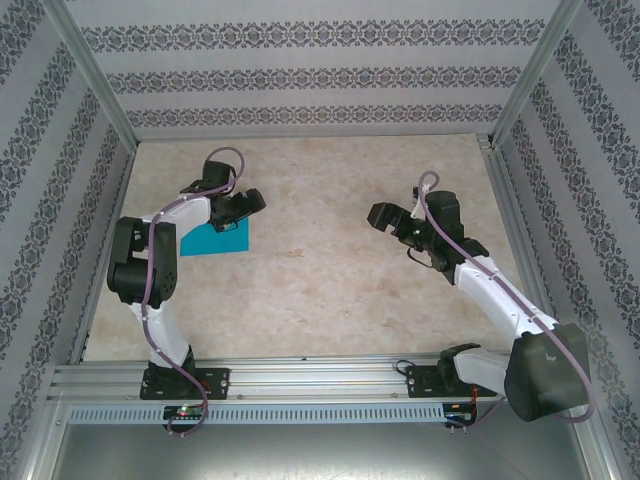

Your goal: Fold a paper plane with a square sheet of paper (pick it up from the middle)

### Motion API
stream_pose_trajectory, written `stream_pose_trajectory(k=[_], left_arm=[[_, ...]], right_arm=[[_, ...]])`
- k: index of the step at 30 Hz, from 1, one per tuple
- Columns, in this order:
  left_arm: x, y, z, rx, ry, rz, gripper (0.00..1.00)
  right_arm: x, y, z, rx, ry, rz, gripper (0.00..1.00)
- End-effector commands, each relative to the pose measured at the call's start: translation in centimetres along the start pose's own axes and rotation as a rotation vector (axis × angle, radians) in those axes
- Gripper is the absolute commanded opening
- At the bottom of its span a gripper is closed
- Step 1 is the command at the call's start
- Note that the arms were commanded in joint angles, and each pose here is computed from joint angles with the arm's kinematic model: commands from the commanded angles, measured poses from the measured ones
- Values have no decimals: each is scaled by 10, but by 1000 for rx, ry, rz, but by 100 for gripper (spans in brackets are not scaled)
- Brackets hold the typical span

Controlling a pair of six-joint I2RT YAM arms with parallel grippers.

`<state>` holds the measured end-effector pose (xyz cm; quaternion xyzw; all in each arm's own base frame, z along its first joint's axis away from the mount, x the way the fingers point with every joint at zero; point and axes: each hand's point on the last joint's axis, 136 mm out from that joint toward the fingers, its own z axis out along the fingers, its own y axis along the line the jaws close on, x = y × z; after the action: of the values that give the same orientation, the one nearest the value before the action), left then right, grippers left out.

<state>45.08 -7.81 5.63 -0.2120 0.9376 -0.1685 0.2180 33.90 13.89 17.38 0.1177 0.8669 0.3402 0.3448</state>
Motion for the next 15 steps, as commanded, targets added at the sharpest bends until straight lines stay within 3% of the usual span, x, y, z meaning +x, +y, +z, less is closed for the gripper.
stream_pose_trajectory(k=[1, 9, 15], left_arm=[[25, 15, 8, -81, 74, -35, 100], [78, -4, 24, 23, 190, -105, 100], [122, -55, 23, 79, 222, -72, 100]], right_arm=[[7, -3, 5, 24, 37, 18, 98], [11, -16, 15, 71, 58, 71, 98], [16, -22, 22, 90, 80, 106, 98]])
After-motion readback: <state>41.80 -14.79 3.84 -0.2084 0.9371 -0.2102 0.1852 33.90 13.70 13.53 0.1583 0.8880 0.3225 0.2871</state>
